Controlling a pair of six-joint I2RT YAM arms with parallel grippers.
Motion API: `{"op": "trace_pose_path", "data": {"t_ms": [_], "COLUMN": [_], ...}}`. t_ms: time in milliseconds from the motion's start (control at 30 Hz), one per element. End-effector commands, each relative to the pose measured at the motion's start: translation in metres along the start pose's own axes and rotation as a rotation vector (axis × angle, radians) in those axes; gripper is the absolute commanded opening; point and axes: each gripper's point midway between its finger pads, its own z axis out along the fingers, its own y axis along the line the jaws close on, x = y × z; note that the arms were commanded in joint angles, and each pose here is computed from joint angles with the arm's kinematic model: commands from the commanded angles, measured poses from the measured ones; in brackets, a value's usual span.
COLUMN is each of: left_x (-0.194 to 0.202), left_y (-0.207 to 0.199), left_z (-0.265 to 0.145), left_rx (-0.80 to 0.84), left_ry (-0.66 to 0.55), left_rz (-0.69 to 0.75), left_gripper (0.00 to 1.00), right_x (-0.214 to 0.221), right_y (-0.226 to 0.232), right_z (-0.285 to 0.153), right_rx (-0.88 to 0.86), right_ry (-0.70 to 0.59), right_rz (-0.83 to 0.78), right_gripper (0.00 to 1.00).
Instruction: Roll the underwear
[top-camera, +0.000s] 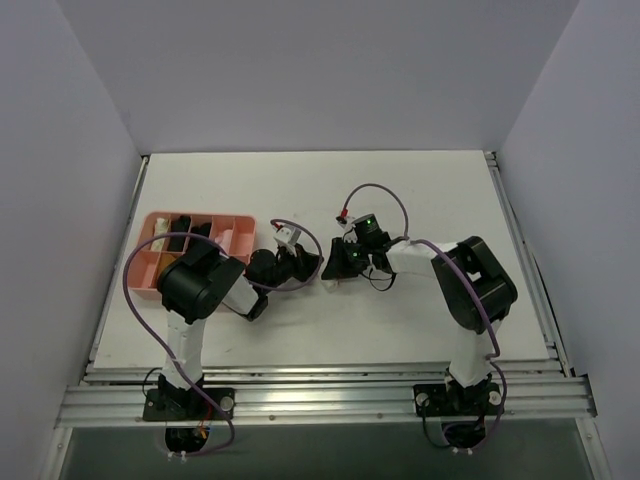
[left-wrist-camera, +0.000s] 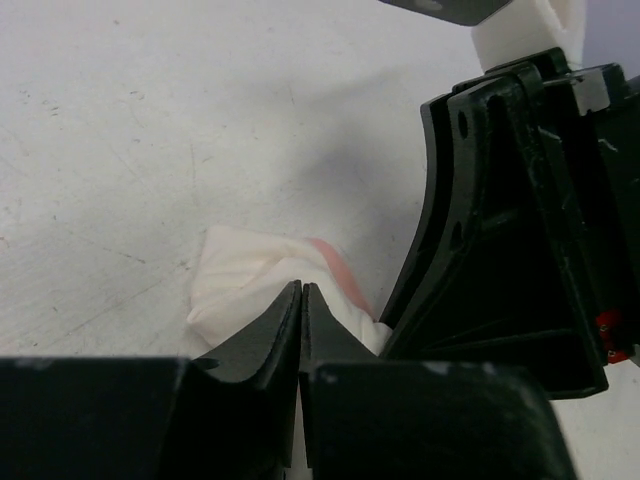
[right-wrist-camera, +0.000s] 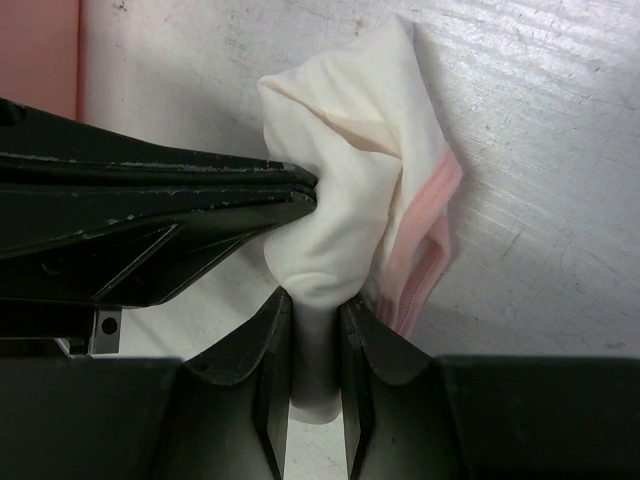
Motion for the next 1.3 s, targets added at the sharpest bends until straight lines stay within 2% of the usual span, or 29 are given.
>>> {"op": "trace_pose_path", "data": {"t_ms": [0,67,167,633,767,967,1267], "left_x": [0.029,0.034,0.038,0.040,0.039,0.039,0.038], "left_y": [-0.008,-0.004,0.000,0.001,0.001,0.001,-0.001], "left_z": [-0.008,-0.010,-0.014,-0.017,-0.016,-0.013,-0.009], "left_rx": [0.058,0.038,0.008,0.004,0.003,0.008,0.016], "left_ry": [0.062,0.079,0.106,0.125,0.129,0.137,0.143], "left_rz": [-0.025,-0.007,0.012,0.022,0.029,0.031,0.038], "left_gripper": [0.10,0.10,0.10,0.10,0.10,0.10,0.10], "right_x": [0.067,0.066,0.060,0.018,0.008,-0.006,-0.016], "right_y": [-0.050,-0.049,-0.046,-0.042,-0.040,-0.038,-0.031], "right_z": [0.004,0.002,0.000,-0.019,-0.024,-0.034,-0.037], "right_rx": [0.177,0.178,0.177,0.258,0.269,0.294,0.277], "right_ry": [0.187,0.186,0.166,-0.006,-0.050,-0.102,-0.087], "right_rz": [0.063,0.061,0.057,0.049,0.044,0.022,-0.067], "right_gripper": [0.01,0.04,0.15,0.27,0.37,0.40,0.45]}}
